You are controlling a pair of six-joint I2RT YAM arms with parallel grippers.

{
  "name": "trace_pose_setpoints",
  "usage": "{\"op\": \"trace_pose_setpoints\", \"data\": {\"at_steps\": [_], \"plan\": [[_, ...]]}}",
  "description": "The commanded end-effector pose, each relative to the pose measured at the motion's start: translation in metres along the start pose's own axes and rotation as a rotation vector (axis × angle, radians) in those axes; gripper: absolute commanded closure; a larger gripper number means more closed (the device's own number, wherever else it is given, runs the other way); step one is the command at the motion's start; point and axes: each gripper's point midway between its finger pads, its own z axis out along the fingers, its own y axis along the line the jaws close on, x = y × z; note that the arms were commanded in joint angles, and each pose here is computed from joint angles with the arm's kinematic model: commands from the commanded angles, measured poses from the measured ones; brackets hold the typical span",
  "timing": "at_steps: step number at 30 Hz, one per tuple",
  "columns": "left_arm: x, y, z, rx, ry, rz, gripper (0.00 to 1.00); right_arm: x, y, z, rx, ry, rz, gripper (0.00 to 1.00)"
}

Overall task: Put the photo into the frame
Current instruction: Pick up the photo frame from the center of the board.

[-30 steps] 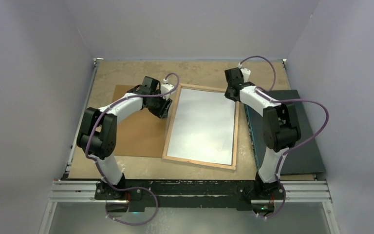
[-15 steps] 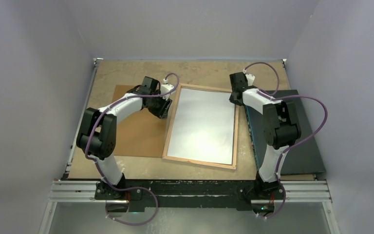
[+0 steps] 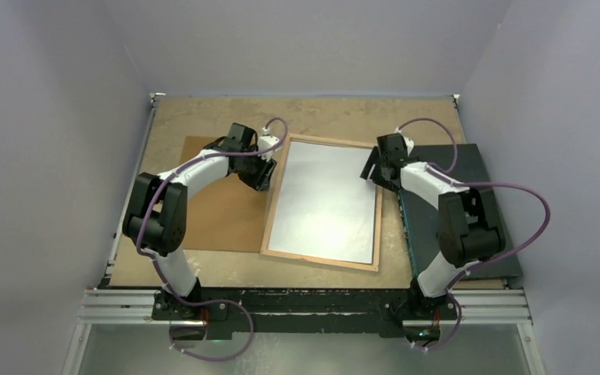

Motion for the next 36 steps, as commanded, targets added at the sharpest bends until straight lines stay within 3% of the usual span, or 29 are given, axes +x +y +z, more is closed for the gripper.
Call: {"op": "trace_pose_setpoints", "data": {"at_steps": [1, 11, 17, 20, 29, 36], "plan": [[0.003, -0.012, 0.007, 0.05, -0.001, 0.013, 0.57, 0.042, -0.011, 0.007, -0.02, 0.107, 0.037, 0.23], [0.022, -0.017, 0.037, 0.067, 0.064, 0.03, 0.7, 0.078, 0.006, -0.002, -0.198, 0.189, 0.109, 0.17], [0.03, -0.026, 0.053, 0.085, 0.096, 0.045, 0.84, 0.073, 0.048, -0.028, -0.469, 0.228, 0.137, 0.18], [0.033, -0.03, 0.057, 0.092, 0.108, 0.051, 0.89, 0.062, 0.073, -0.054, -0.629, 0.227, 0.131, 0.2], [0.039, -0.038, 0.067, 0.118, 0.123, 0.06, 0.94, 0.033, 0.119, -0.167, -1.088, 0.174, 0.102, 0.28], [0.043, -0.039, 0.067, 0.126, 0.137, 0.066, 0.95, 0.039, 0.117, -0.208, -1.238, 0.157, 0.143, 0.32]]}}
